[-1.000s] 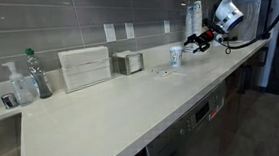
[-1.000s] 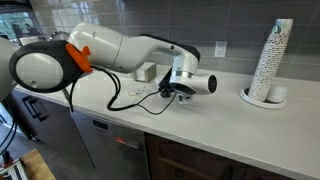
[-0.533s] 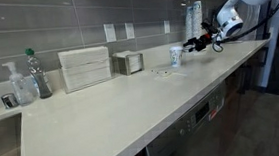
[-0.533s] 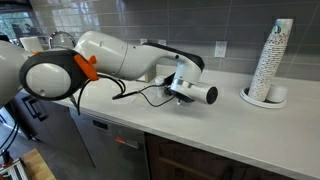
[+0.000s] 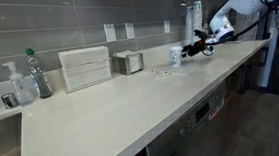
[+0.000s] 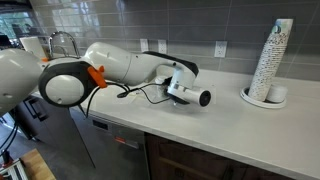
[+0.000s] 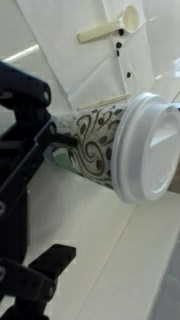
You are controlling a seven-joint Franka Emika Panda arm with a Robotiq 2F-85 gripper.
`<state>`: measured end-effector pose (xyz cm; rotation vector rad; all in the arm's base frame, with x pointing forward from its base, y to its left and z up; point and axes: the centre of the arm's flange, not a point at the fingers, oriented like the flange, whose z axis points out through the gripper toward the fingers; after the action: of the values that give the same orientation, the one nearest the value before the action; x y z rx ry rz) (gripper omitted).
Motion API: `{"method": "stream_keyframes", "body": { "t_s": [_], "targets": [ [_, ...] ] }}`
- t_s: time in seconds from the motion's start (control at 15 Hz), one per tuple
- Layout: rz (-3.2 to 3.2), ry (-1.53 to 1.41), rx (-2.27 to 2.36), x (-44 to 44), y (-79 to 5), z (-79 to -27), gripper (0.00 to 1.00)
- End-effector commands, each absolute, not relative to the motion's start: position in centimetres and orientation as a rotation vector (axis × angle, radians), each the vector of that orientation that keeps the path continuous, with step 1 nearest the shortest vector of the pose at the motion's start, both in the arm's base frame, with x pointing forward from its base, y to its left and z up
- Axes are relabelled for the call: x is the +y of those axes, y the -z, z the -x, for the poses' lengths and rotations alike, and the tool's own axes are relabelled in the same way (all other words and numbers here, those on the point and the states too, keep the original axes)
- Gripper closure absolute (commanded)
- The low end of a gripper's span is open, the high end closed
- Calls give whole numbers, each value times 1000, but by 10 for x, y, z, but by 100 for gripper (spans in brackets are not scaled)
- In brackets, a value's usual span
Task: Place the cup next to the sink
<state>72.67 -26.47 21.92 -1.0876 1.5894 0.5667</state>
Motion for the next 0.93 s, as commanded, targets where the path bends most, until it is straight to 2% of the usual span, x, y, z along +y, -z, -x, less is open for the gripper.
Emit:
{"method": "stream_keyframes", "body": {
  "t_s": [0.0,0.4,0.87],
  "targets": [
    [1087,-569,1588,-263,-219,-727,0],
    [1085,-560,1587,-268,-223,-726,0],
    [1214,-722,1629,-256,-191,-722,0]
  ]
}}
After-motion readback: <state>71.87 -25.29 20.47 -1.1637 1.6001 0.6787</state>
